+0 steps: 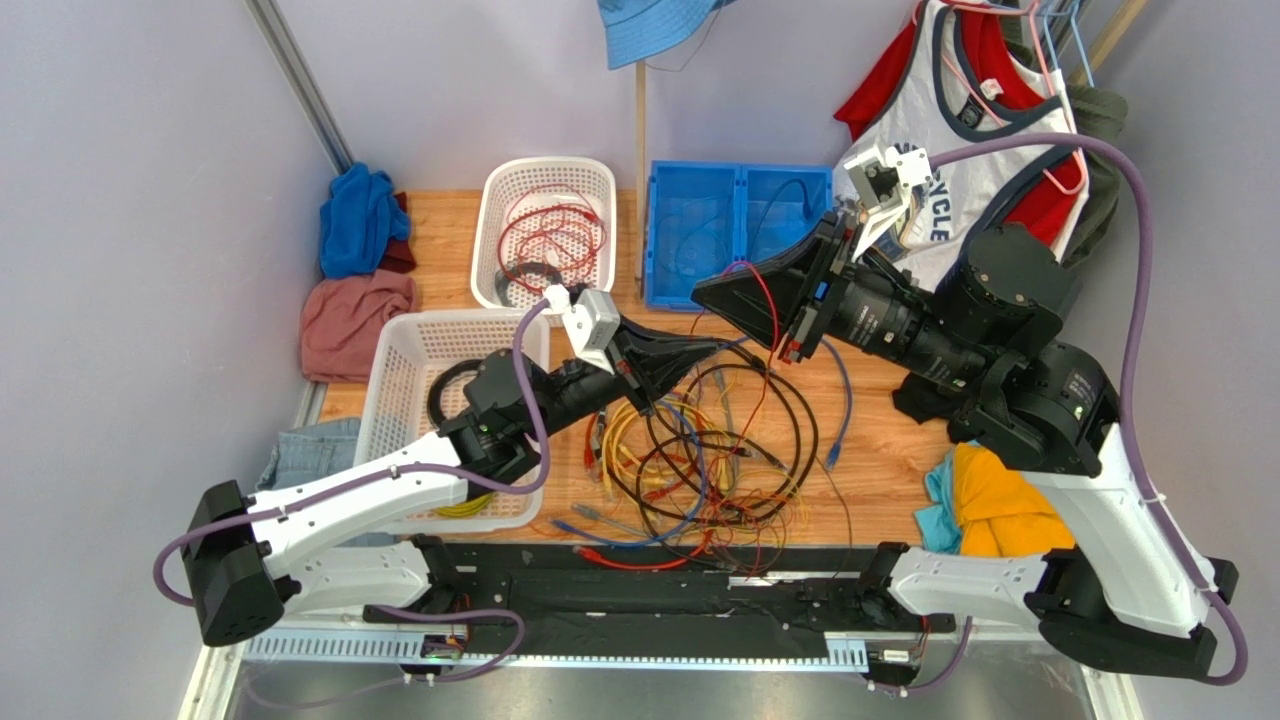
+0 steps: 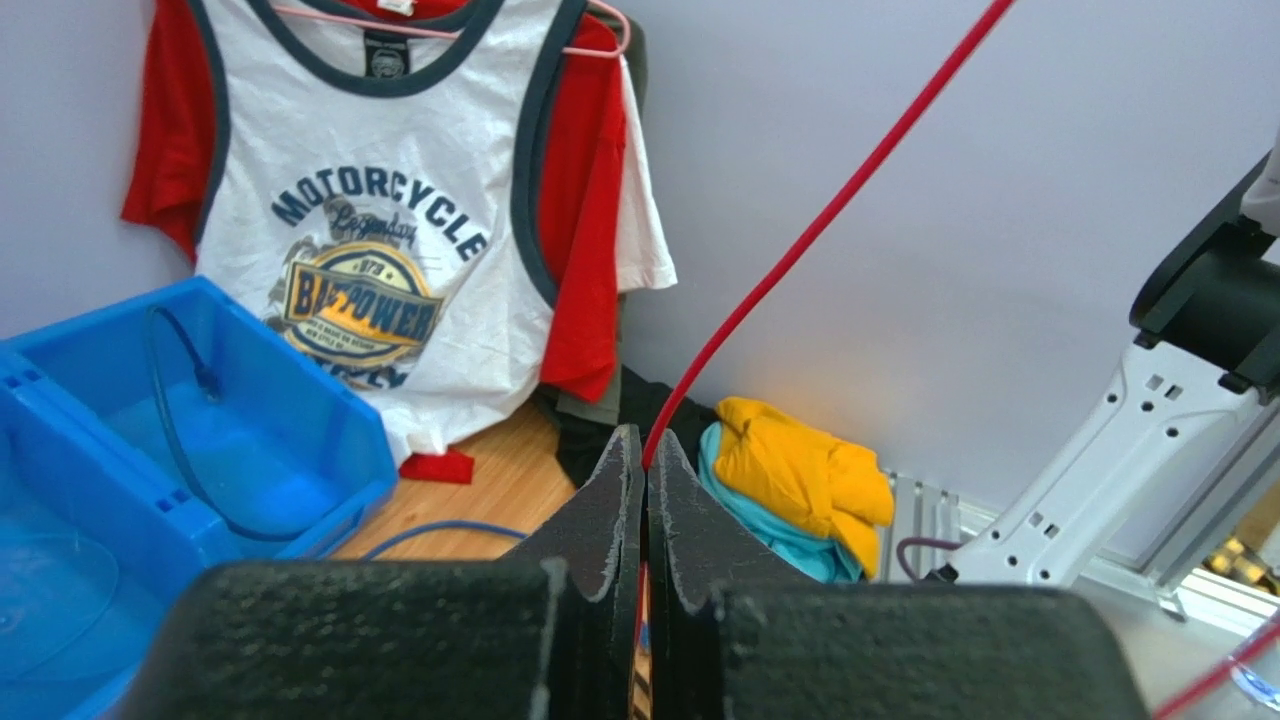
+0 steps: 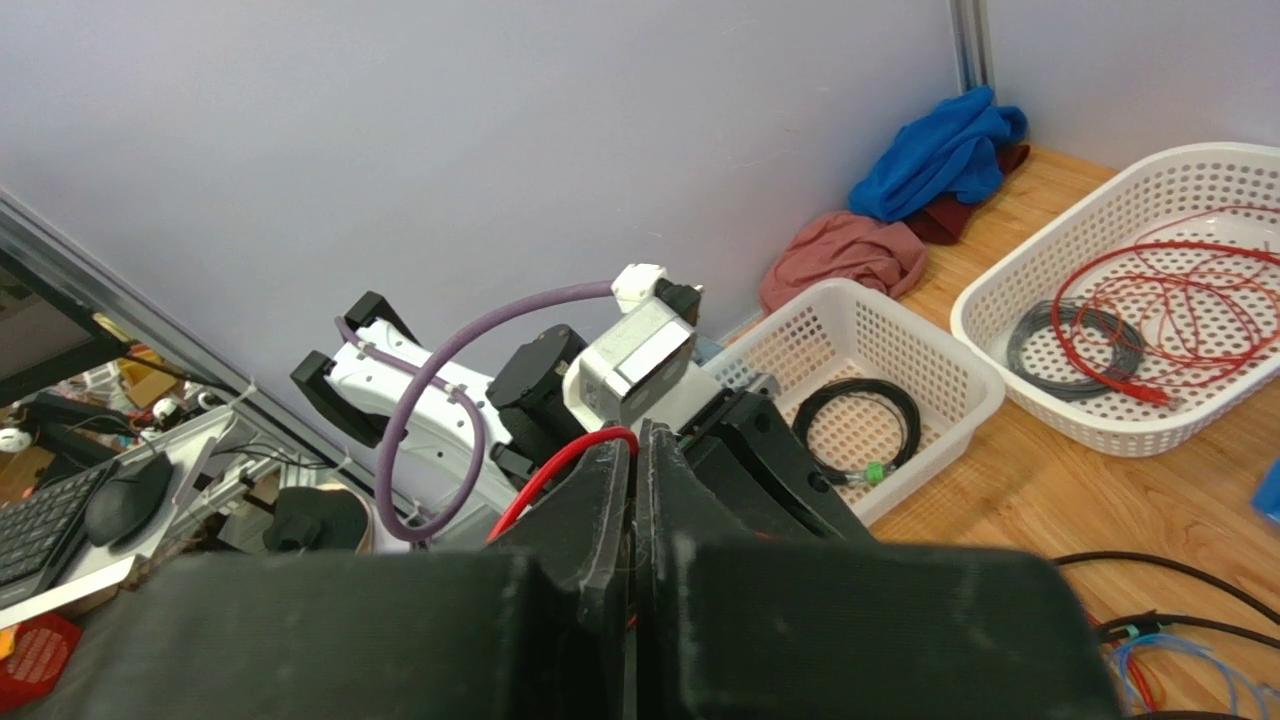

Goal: Untangle the cables

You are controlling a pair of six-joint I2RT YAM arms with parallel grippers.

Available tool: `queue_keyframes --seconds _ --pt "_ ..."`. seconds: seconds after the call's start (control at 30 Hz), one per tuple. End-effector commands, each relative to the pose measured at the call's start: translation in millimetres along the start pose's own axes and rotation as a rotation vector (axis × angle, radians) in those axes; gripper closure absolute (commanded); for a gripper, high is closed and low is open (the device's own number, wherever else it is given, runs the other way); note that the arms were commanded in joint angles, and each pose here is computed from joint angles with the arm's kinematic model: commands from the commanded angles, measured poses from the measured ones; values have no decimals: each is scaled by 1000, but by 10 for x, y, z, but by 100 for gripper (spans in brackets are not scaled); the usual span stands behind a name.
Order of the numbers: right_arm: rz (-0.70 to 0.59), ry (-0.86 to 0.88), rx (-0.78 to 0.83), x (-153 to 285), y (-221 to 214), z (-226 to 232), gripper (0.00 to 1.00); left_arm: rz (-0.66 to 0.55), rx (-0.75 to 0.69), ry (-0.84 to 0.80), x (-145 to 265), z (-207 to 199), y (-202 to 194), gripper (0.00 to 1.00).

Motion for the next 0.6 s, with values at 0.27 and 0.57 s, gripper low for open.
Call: queue_keyframes --seconds 0.27,0.57 --pt "-125 -128 79 29 67 -166 100 -162 -10 -183 657 -269 403 100" --pt "-101 -319 95 -114 -198 -594 66 -142 -83 48 775 -70 1168 100"
Point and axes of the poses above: each gripper's point midway between its finger pads, its own x axis back along the fingers, its own z axis along the line the jaws close on, y = z × x, the point moved 9 cm from there along x, back along the fingers, and after that the axes turned 12 degrees about -x, right-handed, at the moved point
